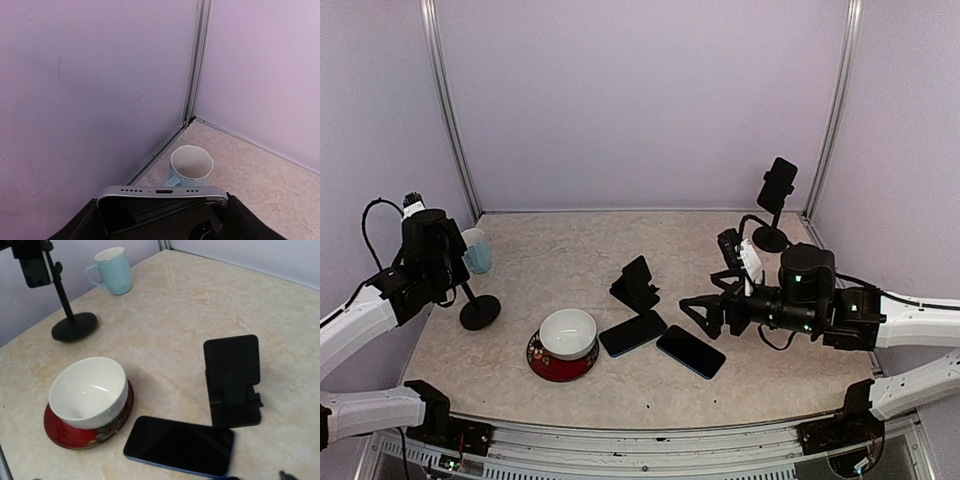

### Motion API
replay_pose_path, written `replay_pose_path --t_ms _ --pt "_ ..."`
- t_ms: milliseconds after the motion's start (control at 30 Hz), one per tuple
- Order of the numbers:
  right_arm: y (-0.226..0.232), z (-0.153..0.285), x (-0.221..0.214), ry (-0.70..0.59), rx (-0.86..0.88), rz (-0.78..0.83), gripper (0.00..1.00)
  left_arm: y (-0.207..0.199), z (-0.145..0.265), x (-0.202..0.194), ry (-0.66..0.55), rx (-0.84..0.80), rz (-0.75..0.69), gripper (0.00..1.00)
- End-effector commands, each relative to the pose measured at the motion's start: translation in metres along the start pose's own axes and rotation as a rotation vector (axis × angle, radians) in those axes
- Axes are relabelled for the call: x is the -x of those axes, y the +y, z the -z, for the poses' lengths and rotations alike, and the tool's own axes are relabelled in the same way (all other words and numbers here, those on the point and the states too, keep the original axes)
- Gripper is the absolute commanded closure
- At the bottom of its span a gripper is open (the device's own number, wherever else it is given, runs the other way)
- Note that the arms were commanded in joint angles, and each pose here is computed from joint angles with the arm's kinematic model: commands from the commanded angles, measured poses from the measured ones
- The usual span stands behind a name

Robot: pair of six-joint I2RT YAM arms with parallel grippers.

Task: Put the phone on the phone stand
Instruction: Place the phone stand with the phone at the corner of the board.

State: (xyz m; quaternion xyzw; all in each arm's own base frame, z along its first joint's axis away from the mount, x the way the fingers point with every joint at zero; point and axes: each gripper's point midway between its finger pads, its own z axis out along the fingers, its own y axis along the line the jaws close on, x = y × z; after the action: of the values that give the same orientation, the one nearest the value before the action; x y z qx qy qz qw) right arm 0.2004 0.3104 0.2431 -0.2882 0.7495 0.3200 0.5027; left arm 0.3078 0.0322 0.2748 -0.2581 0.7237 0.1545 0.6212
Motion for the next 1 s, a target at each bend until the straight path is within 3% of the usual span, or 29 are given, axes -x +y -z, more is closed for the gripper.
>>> replay_pose_path --t_ms 0,567,967 --pt "-0.001 -0.002 -0.001 -0.009 0.011 -0.015 0.0 -0.002 -0.001 0.032 -0.107 0.01 0.149 0.48" --pt "-0.003 0.003 -0.011 -0.003 0.014 -0.022 0.0 -0.003 -0.001 0.051 -0.177 0.061 0.162 0.52" --pt "-0.006 0.005 -0.013 -0.005 0.009 -0.025 0.0 -0.006 0.011 0.031 -0.182 0.047 0.146 0.5"
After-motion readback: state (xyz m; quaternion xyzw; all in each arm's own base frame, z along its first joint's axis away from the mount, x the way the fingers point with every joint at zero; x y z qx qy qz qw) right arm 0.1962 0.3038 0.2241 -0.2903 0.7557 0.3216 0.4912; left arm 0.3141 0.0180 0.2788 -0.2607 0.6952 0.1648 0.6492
